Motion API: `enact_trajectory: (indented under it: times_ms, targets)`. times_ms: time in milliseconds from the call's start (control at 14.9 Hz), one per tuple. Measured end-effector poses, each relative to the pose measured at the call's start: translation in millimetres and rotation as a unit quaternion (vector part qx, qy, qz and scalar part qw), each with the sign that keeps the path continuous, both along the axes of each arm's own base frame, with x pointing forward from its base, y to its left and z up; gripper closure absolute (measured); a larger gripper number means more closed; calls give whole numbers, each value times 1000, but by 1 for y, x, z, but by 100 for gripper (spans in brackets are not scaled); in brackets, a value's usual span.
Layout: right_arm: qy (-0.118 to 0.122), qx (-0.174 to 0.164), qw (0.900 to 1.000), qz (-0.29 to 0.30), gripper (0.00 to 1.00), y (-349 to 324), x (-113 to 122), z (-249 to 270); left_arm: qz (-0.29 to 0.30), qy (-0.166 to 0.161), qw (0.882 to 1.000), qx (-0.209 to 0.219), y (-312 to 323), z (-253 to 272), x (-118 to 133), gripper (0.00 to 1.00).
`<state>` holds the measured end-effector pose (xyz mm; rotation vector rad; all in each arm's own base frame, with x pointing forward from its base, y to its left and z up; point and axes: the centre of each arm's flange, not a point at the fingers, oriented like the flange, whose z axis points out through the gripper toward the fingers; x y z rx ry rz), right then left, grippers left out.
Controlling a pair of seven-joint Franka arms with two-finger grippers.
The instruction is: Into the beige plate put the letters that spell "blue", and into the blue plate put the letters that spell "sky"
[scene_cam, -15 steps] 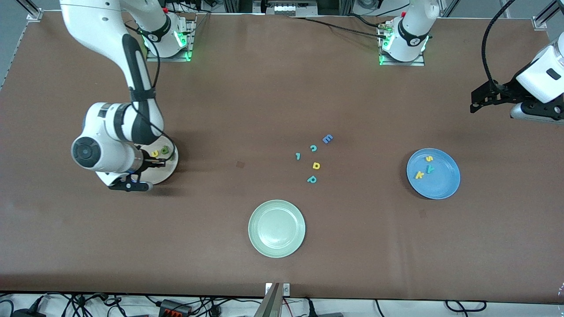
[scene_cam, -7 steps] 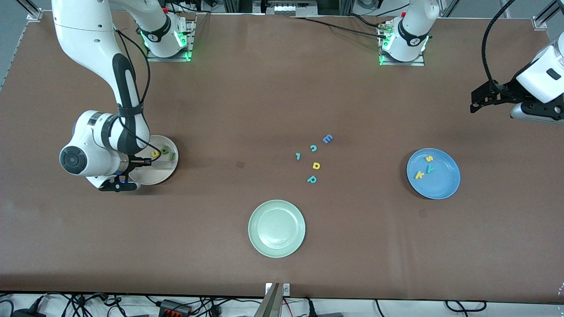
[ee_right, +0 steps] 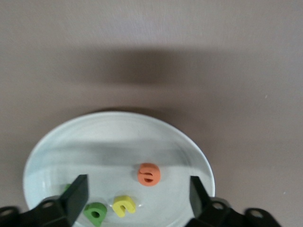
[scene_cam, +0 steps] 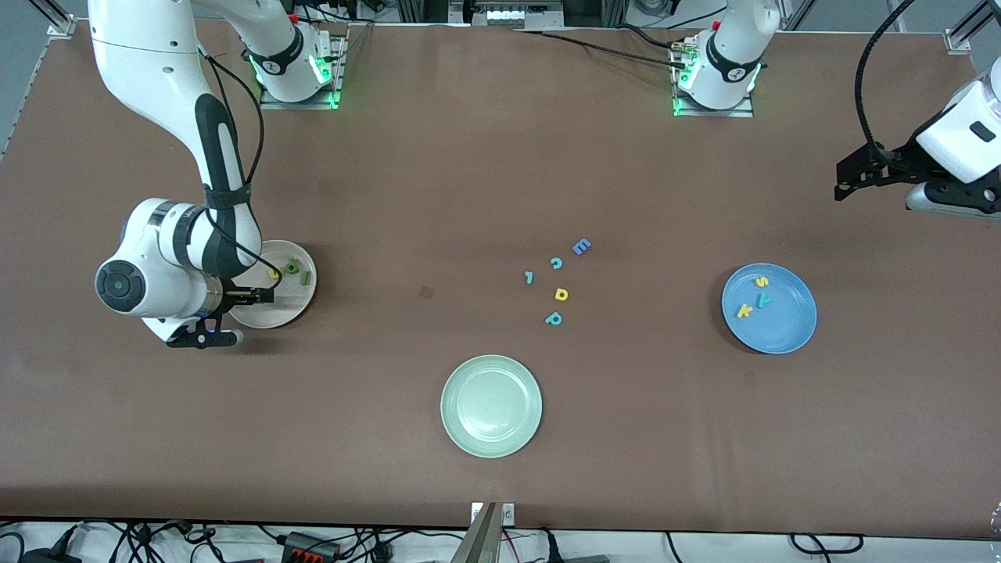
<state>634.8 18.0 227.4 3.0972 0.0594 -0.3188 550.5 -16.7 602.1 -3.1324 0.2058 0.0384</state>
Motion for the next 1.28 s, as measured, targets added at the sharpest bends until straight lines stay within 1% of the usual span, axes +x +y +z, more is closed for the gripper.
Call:
enact_trajectory:
  times_ms: [134, 403, 538, 672, 806, 941, 1075, 1277]
  targets:
    - [-15, 2, 1000, 1, 0, 4, 10, 13, 0, 0, 1000, 0, 0, 0, 0, 0]
    - [-67, 30, 997, -1, 0, 22, 39, 63, 0, 0, 1000, 0, 0, 0, 0, 0]
    - [-82, 37, 996, -9, 0, 30, 48, 87, 0, 0, 1000, 0, 0, 0, 0, 0]
    - [-92, 31, 995, -35, 0, 39, 55, 101, 0, 0, 1000, 0, 0, 0, 0, 0]
    - [-105, 5, 993, -52, 0, 53, 60, 116, 0, 0, 1000, 0, 0, 0, 0, 0]
    - [-117, 0, 991, -67, 0, 59, 60, 147, 0, 0, 1000, 0, 0, 0, 0, 0]
    - [-130, 4, 988, -77, 0, 48, 53, 200, 0, 0, 1000, 0, 0, 0, 0, 0]
    - [-157, 20, 982, -103, 0, 2, 28, 289, 0, 0, 1000, 0, 0, 0, 0, 0]
